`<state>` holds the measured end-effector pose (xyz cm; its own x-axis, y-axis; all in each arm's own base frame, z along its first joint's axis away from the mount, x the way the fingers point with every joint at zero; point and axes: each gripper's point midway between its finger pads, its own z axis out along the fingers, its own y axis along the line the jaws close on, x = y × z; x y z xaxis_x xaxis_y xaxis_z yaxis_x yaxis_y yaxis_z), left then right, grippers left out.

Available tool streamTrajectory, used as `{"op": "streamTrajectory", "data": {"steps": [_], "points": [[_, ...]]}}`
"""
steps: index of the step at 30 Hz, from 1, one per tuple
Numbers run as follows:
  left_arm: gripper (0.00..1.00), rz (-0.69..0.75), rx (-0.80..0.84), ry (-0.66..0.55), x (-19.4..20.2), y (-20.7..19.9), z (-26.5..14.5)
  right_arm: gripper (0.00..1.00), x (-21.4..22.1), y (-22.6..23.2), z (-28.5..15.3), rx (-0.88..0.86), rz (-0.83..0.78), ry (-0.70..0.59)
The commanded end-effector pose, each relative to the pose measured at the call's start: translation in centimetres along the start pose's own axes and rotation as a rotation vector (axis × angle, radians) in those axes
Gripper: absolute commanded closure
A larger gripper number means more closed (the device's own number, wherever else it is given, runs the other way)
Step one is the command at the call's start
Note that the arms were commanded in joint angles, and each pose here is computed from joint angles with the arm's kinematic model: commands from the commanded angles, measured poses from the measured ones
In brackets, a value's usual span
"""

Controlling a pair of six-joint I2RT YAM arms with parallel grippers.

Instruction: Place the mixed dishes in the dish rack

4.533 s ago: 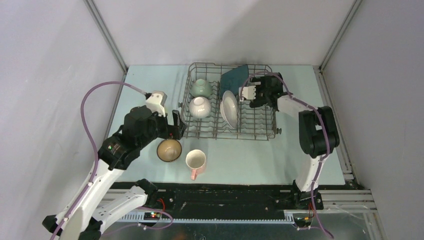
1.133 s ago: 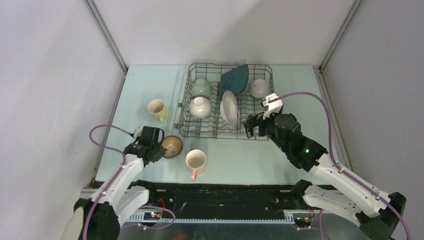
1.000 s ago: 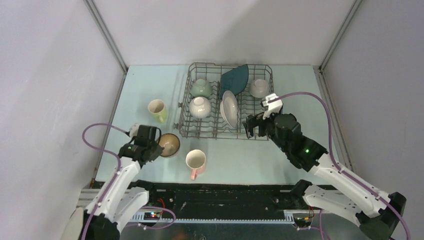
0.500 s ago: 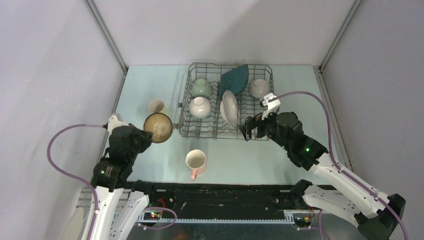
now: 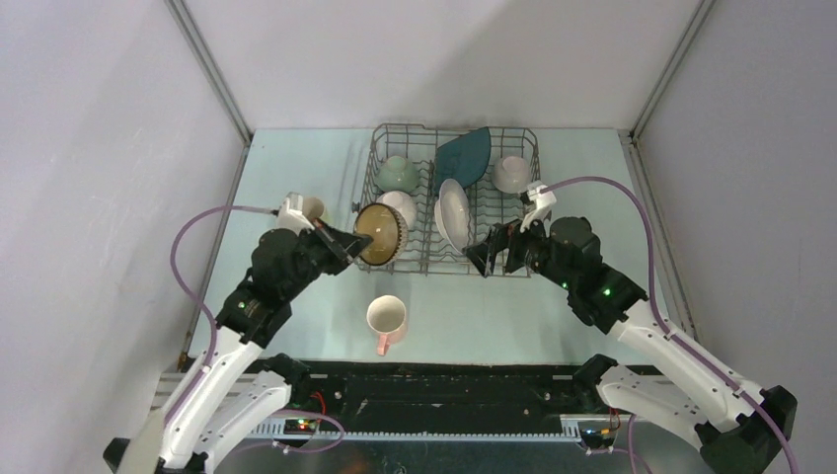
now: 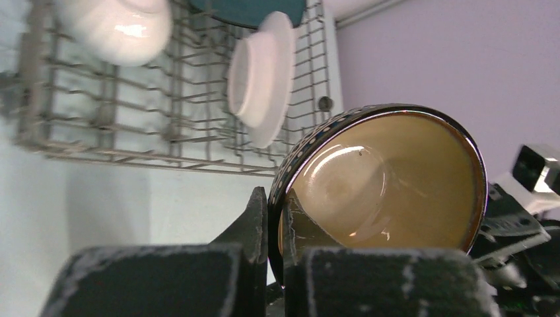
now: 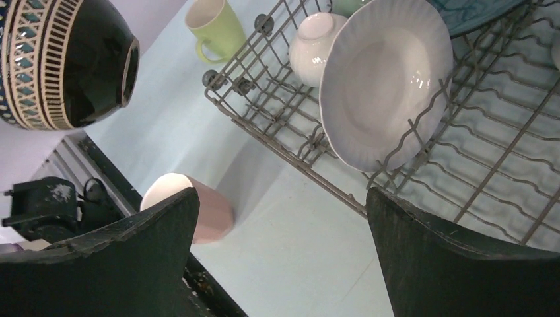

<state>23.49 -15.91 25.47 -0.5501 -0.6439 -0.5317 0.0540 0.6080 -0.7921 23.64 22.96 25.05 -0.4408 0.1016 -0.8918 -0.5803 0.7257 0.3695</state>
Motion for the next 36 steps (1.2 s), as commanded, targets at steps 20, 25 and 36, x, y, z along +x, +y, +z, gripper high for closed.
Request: {"op": "streamTrajectory", "data": {"steps": [20,25,36], "points": [[1.00,-0.032,0.346,-0.036,-1.1,-10.4,1.7,0.00,-3.4,10.2,1.6,-0.302,0.183,-0.192],[1.00,-0.052,0.360,-0.018,-0.6,-10.2,1.8,0.00,-3.6,10.5,2.6,-0.306,0.263,-0.195],[1.00,-0.064,0.382,0.008,-0.1,-10.6,1.4,0.02,-5.3,11.8,2.7,-0.377,0.310,-0.257]]}}
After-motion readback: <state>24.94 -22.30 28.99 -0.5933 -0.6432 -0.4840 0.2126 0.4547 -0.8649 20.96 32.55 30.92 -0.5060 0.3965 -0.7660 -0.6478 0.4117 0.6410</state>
